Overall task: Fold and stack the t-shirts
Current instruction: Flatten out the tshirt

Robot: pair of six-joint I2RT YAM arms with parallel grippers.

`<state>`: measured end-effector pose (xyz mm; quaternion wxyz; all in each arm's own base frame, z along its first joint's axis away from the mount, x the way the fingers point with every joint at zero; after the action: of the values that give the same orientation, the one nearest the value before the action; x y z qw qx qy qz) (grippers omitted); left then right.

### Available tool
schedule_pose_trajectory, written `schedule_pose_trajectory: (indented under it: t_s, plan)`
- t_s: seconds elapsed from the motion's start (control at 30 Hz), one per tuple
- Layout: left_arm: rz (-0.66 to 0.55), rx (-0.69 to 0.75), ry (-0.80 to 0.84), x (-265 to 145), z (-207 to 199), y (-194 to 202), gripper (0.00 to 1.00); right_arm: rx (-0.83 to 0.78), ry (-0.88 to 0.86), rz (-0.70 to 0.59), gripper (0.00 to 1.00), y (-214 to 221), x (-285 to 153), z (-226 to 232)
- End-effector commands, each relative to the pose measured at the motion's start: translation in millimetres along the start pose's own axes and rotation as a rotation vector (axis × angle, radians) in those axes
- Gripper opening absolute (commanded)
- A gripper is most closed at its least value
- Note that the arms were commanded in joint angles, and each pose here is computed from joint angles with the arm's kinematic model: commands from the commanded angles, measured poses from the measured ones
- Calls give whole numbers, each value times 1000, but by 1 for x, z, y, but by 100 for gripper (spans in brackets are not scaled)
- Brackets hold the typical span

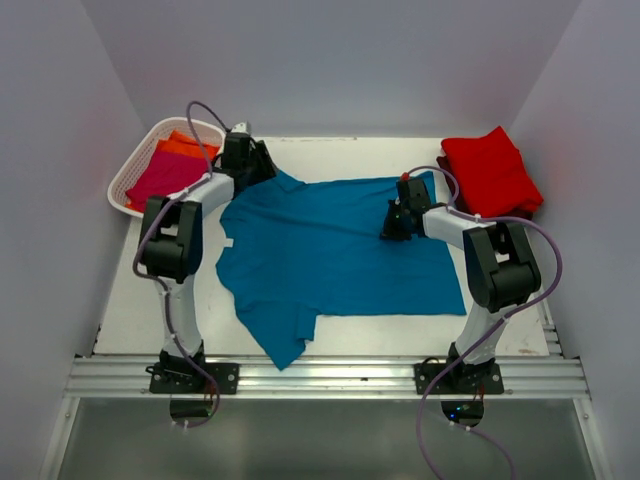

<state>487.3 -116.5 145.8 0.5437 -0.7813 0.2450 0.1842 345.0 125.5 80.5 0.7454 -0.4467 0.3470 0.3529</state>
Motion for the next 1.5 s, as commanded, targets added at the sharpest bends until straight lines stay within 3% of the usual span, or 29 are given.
schedule_pose_trajectory:
  t_s: [0.0,0.1,0.33,0.53,0.83,1.47]
  plan:
    - [-2,-156,178,18,-19,-7,59,-22,160,66,0,23,10,-31]
    - [29,-266,234,28,-23,2,60,-25,164,63,0,23,9,-31]
    - [54,-366,310,42,-27,13,60,-24,166,62,0,23,9,-32]
    - [131,-422,257,53,-21,27,59,-25,168,62,0,23,10,-32]
    - [172,-444,148,29,-18,35,59,-27,174,58,0,22,10,-33]
    - [206,-444,199,22,-34,44,59,-31,185,55,0,22,10,-34]
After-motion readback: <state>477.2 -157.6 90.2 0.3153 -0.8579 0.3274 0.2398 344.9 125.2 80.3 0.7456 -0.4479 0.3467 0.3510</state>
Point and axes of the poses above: each gripper's point midway between its finger pads, its own x axis out along the fingers, its own z axis along the line the jaws close on, y = z × x, the point moved 8 cm from there along -x, back along the fingers, and after that the axes turned 5 degrees about x, right-handed, at the moved point
